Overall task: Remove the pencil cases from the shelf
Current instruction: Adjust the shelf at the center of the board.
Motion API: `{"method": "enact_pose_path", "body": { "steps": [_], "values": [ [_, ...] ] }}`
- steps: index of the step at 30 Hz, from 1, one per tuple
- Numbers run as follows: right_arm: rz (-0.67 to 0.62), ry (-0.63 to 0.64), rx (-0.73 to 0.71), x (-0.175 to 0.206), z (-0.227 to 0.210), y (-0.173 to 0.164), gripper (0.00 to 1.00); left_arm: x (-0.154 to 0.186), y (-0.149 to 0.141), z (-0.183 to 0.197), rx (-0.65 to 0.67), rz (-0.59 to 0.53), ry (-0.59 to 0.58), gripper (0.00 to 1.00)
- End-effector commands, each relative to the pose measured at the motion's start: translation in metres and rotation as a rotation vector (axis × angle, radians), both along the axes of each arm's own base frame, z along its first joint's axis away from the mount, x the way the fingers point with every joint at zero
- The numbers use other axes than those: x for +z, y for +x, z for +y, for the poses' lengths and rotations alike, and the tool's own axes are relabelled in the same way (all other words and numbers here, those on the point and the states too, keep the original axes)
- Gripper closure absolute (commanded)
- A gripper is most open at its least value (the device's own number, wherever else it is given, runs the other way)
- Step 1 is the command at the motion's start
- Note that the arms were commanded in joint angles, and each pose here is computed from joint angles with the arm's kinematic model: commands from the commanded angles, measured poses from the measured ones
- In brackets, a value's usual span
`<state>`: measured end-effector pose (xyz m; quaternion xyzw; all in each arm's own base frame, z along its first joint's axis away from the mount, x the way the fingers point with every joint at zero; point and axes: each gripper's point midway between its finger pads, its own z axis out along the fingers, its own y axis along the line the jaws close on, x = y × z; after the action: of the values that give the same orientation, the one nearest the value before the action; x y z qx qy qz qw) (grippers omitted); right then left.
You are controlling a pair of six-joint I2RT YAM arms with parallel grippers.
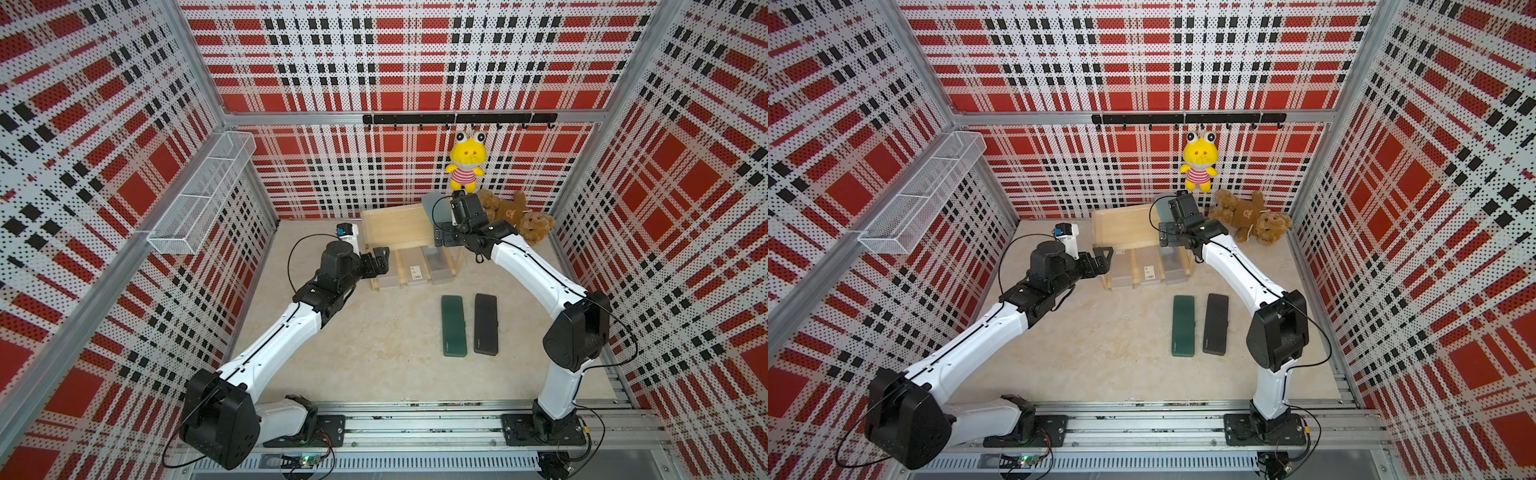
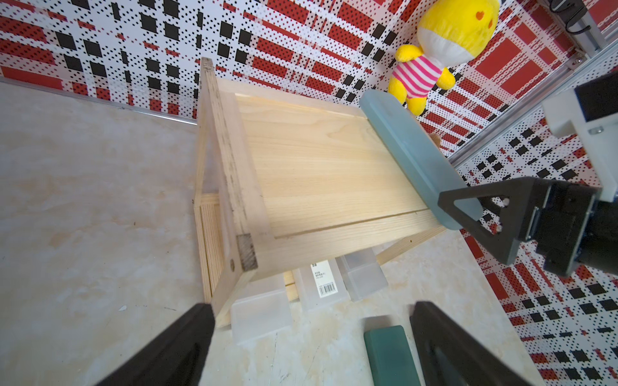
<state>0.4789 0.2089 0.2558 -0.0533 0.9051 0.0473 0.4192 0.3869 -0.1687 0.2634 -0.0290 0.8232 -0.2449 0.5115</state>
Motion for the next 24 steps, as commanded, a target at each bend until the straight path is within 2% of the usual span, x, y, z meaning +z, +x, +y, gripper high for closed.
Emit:
{"method": "enact_pose_path", "body": {
  "steps": [1, 24],
  "values": [
    [0.004, 0.004, 0.024, 0.002, 0.006, 0.000, 0.00, 0.003, -0.004, 0.002, -0.010, -0.013, 0.004, 0.01],
    [0.019, -0.014, 0.066, -0.005, 0.029, -0.004, 0.00, 0.003, -0.006, 0.005, -0.005, -0.015, 0.005, 0.01]
  ]
}}
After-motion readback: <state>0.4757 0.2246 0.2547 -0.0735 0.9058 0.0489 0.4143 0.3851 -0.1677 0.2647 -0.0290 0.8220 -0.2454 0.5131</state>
